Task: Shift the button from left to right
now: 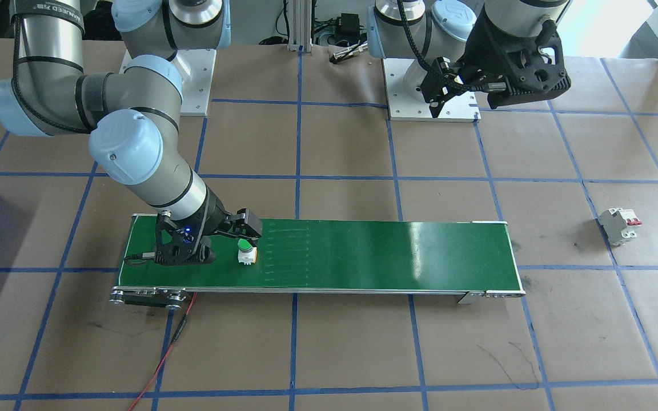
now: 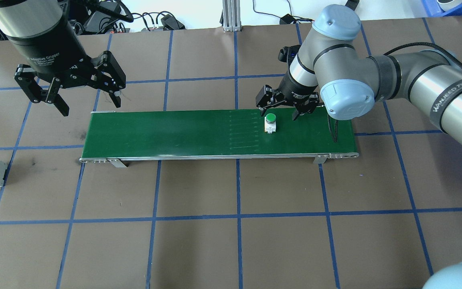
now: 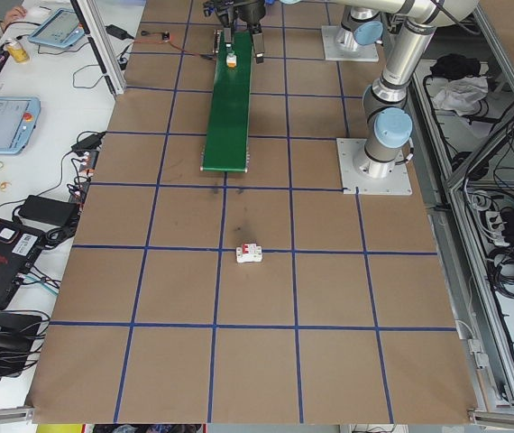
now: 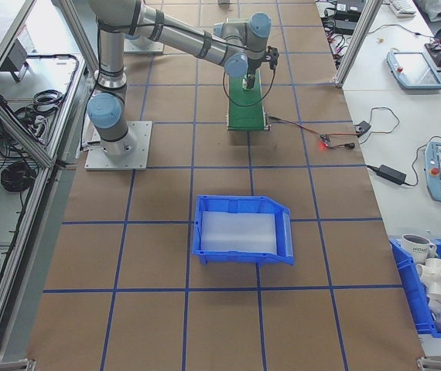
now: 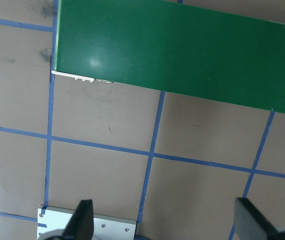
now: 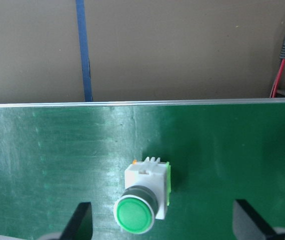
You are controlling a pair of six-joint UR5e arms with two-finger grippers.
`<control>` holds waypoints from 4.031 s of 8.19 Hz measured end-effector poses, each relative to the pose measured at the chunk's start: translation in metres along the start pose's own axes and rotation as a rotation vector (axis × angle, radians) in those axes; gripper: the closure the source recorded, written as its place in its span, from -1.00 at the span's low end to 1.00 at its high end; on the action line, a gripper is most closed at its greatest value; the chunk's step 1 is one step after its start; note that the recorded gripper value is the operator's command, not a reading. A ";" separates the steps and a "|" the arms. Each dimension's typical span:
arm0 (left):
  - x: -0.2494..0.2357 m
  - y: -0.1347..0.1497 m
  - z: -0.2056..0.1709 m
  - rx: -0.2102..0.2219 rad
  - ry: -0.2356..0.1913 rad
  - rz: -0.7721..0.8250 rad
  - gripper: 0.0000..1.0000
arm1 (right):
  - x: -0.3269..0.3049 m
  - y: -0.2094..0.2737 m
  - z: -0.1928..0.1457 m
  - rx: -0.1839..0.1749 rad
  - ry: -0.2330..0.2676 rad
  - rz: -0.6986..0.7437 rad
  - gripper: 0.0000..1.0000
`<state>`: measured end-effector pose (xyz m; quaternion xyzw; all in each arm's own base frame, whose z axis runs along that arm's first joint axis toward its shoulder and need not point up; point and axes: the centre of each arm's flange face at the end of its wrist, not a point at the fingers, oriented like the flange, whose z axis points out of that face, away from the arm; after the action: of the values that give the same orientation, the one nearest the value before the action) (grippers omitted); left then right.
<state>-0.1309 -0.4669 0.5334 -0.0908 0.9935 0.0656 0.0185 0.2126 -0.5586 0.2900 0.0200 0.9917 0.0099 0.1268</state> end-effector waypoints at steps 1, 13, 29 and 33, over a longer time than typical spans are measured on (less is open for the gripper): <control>0.000 0.000 0.000 0.000 0.000 0.000 -1.00 | 0.002 -0.002 0.006 -0.010 0.006 -0.019 0.36; -0.001 0.001 -0.002 0.003 0.002 -0.005 -1.00 | 0.389 0.025 -0.212 -0.149 0.343 -0.830 1.00; -0.001 0.004 -0.004 0.007 0.003 -0.003 -1.00 | 0.460 0.090 -0.272 -0.014 0.294 -0.969 -1.00; -0.002 0.004 -0.004 0.008 0.003 -0.004 -1.00 | 0.266 0.075 -0.282 -0.006 0.252 -0.632 -1.00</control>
<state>-0.1300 -0.4631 0.5382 -0.0928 0.9936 0.0612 0.0174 -0.1126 -0.4760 0.4978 -0.2902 0.9566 -0.0246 0.0001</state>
